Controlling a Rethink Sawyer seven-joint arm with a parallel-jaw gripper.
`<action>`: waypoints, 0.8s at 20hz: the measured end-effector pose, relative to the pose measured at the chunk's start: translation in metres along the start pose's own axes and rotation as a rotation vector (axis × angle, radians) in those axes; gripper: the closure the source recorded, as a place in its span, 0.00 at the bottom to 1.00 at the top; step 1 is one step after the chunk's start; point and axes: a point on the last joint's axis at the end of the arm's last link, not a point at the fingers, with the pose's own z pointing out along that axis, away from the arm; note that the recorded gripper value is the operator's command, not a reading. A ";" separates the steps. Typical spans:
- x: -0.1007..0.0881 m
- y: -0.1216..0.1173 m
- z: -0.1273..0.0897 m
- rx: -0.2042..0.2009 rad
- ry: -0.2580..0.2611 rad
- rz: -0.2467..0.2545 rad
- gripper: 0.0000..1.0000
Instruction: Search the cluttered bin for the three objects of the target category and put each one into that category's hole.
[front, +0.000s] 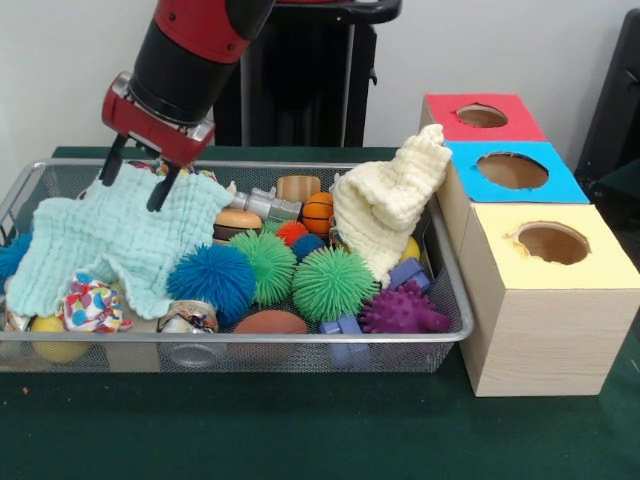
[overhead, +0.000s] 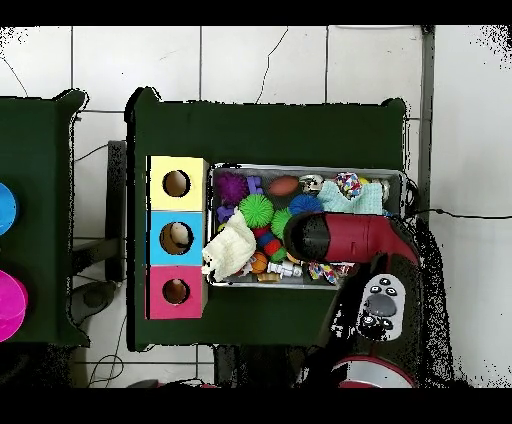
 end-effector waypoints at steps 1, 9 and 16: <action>0.001 -0.003 0.008 0.000 -0.010 0.002 0.00; 0.015 -0.012 0.062 -0.007 -0.074 0.003 0.00; 0.020 -0.014 0.079 -0.018 -0.082 0.019 1.00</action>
